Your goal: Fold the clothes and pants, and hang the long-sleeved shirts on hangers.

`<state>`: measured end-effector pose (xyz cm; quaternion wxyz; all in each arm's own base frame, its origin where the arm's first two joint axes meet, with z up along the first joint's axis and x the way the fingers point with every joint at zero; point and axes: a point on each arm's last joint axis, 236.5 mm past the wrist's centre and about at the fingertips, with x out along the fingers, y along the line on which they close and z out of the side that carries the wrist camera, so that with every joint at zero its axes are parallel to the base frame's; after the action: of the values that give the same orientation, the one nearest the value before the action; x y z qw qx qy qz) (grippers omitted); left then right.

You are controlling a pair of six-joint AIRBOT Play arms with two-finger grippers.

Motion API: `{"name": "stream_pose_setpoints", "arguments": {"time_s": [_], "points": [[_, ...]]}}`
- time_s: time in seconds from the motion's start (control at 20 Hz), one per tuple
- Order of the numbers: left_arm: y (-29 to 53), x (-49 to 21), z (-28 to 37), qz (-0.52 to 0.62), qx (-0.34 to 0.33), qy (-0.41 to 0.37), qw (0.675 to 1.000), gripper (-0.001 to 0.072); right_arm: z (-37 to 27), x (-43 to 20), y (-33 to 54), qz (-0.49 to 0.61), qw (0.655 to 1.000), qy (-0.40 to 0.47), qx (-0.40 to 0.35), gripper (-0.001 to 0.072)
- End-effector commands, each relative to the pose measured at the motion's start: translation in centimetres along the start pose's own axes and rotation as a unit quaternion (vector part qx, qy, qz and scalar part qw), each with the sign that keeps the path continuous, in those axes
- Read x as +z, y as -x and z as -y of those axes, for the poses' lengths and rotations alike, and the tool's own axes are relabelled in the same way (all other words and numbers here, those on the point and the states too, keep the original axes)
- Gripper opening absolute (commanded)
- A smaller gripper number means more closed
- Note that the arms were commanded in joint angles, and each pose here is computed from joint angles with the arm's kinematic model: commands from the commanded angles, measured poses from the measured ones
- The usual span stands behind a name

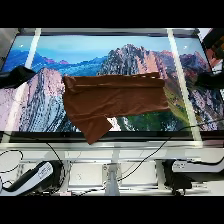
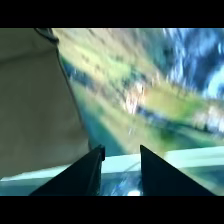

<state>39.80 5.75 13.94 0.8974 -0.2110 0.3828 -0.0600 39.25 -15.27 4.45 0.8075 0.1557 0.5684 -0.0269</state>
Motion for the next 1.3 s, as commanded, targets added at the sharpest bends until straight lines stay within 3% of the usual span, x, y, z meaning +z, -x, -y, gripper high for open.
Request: {"name": "stream_pose_setpoints", "arguments": {"time_s": [0.0, 0.1, 0.2, 0.45, 0.7, 0.9, 1.05, 1.15, 1.25], "points": [[2.8, -2.9, -1.3, -0.028, 0.034, -0.008, 0.999, 0.0539, -0.6, -5.0, -0.2, -0.006, 0.994, -0.076, 0.078, 0.0277], [2.2, -5.3, -1.5, -0.059, 0.03, 0.002, 0.998, 0.0539, -2.2, -8.7, -2.7, -0.048, 0.984, -0.12, 0.126, 0.0469], [1.2, -7.6, -1.8, -0.09, 0.022, 0.022, 0.995, 0.0539, -3.8, -11.6, -4.8, -0.081, 0.973, -0.144, 0.163, 0.0489], [-0.1, -10.9, -2.4, -0.125, 0.017, 0.047, 0.991, 0.0539, -3.9, -14.8, -8.9, -0.086, 0.962, -0.198, 0.164, 0.0488], [-0.5, -9.2, -0.5, -0.09, -0.025, 0.071, 0.993, 0.0539, -5.3, -14.2, -11.6, -0.091, 0.937, -0.259, 0.215, 0.0488], [-0.7, -7.8, 0.8, -0.065, -0.053, 0.088, 0.993, 0.0539, -7.6, -13.4, -14.1, -0.089, 0.932, -0.252, 0.244, 0.0488], [-0.7, -7.9, 0.8, -0.065, -0.053, 0.089, 0.993, 0.0538, -7.7, -12.2, -15.6, -0.06, 0.944, -0.241, 0.219, 0.0486], [-0.7, -7.9, 0.8, -0.065, -0.053, 0.089, 0.993, 0.0539, -7.6, -11.6, -16.2, -0.044, 0.95, -0.234, 0.201, 0.0471], [-0.9, -8.4, 0.8, -0.072, -0.055, 0.096, 0.991, 0.0539, -7.7, -11.2, -16.7, -0.034, 0.954, -0.228, 0.19, 0.0401]]}}
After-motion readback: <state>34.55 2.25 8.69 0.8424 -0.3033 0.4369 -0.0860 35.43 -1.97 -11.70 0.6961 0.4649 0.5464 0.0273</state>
